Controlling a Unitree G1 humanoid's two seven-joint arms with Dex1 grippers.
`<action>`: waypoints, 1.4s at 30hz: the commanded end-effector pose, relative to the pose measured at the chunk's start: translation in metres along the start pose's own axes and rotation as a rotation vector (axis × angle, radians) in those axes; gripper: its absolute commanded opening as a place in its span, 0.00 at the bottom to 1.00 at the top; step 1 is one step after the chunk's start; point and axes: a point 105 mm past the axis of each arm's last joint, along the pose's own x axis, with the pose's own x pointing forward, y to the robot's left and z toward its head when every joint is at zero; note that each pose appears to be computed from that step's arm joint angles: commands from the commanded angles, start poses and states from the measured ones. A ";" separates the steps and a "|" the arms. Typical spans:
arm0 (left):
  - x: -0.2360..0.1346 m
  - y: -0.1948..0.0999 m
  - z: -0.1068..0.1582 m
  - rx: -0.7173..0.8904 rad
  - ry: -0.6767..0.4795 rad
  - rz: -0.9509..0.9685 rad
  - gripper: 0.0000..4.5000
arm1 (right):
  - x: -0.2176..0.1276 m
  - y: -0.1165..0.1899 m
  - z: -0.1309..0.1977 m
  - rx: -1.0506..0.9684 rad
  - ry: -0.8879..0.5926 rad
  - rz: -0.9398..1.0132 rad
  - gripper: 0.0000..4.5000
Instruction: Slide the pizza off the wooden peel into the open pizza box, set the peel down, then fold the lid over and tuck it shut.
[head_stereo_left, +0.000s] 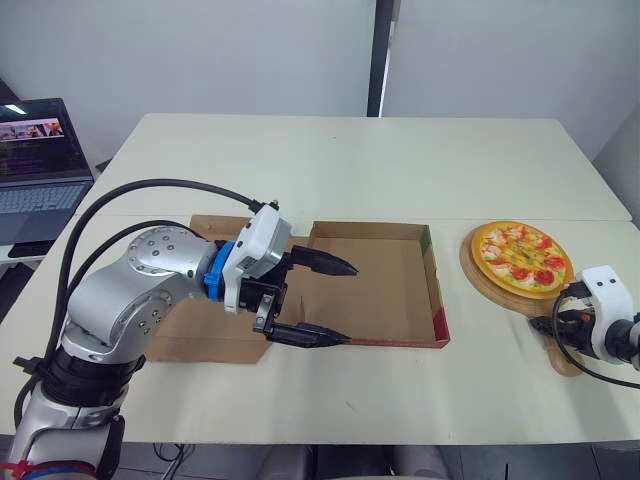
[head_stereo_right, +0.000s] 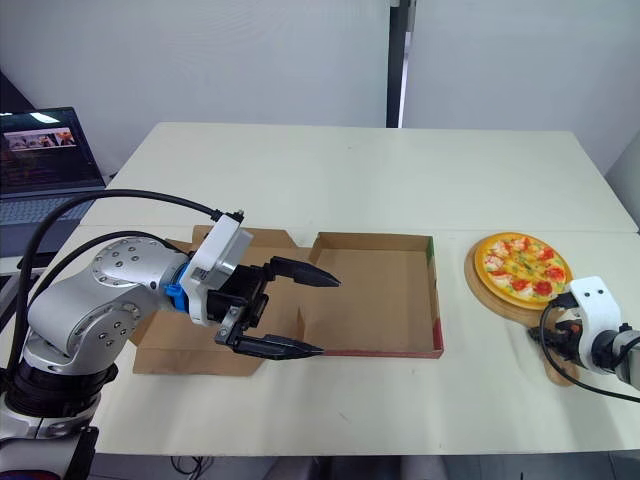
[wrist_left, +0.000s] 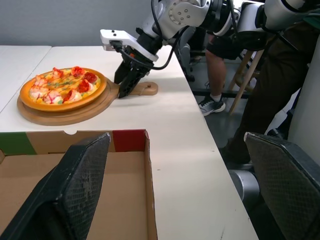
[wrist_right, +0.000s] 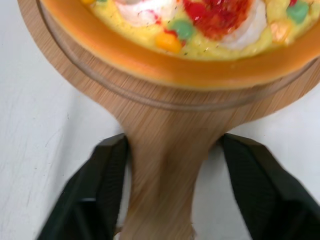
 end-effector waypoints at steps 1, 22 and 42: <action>0.001 -0.002 0.004 0.036 -0.005 0.004 1.00 | 0.006 -0.003 -0.014 0.042 0.033 -0.016 0.38; -0.021 0.017 0.009 0.026 -0.022 0.183 1.00 | -0.048 -0.001 0.055 -0.187 -0.321 -0.020 0.35; -0.063 0.024 -0.001 0.025 0.103 0.361 1.00 | -0.060 0.050 0.136 -0.669 -0.420 0.155 0.35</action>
